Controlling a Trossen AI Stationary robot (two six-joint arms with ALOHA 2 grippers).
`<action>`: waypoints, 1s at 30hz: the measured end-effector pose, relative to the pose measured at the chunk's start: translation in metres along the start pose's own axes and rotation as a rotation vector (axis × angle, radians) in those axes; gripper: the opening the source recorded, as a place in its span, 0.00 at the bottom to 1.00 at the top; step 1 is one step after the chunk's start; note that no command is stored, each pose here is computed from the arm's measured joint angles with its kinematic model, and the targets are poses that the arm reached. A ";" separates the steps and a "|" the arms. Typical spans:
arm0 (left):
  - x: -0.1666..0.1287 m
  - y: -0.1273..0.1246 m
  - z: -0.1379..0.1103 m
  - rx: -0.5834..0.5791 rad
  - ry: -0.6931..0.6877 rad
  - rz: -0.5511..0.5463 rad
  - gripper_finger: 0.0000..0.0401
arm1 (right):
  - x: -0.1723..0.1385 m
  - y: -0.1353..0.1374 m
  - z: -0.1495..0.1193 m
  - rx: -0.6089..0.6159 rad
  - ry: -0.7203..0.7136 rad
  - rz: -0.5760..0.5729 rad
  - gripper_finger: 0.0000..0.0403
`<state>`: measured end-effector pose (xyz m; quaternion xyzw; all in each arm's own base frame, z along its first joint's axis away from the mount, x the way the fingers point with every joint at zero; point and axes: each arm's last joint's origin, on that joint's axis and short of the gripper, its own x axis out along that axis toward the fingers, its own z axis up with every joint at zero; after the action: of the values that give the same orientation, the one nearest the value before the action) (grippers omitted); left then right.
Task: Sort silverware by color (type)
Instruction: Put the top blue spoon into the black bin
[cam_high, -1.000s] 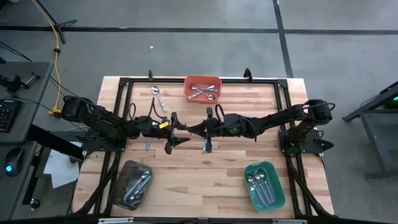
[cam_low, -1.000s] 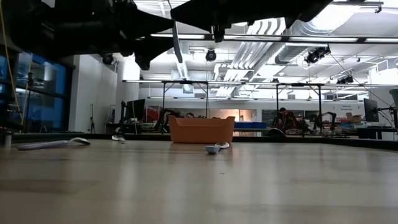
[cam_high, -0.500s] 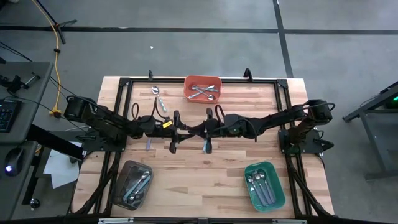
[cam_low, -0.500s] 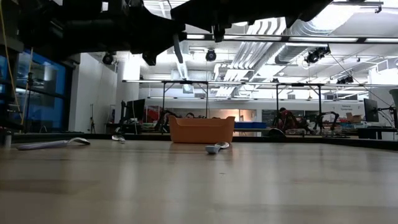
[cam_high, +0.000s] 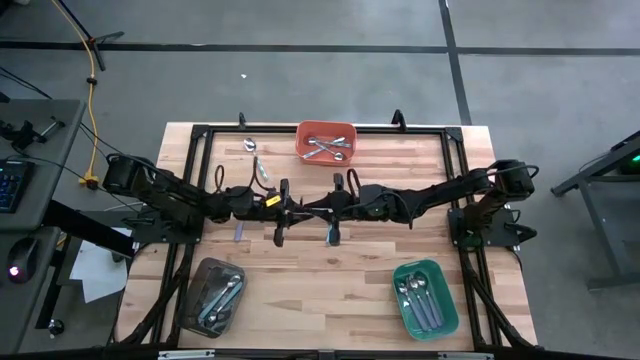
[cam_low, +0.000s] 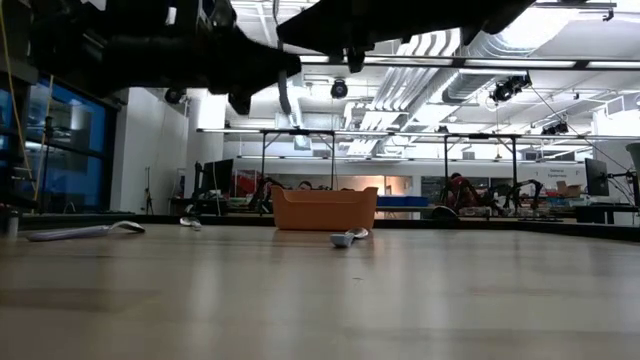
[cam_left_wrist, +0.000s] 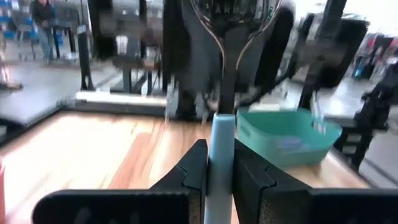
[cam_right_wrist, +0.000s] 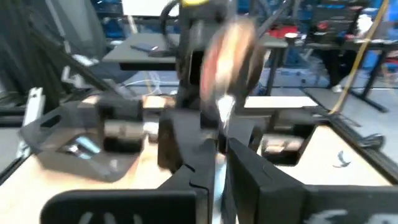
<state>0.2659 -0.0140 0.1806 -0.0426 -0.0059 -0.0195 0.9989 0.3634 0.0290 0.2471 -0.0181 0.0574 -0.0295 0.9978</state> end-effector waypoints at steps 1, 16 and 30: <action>0.000 0.000 -0.003 0.000 0.029 0.003 0.08 | 0.000 0.000 0.001 -0.001 -0.006 -0.017 0.08; -0.030 -0.012 0.004 -0.099 0.410 0.026 0.08 | -0.023 -0.013 0.010 -0.132 0.163 -0.286 0.18; -0.088 -0.086 0.064 -0.374 1.031 0.065 0.08 | -0.022 -0.041 -0.008 -0.116 0.318 -0.375 0.00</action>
<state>0.1742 -0.0909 0.2500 -0.2044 0.4894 -0.0078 0.8477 0.3382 -0.0109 0.2438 -0.0806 0.2108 -0.2131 0.9506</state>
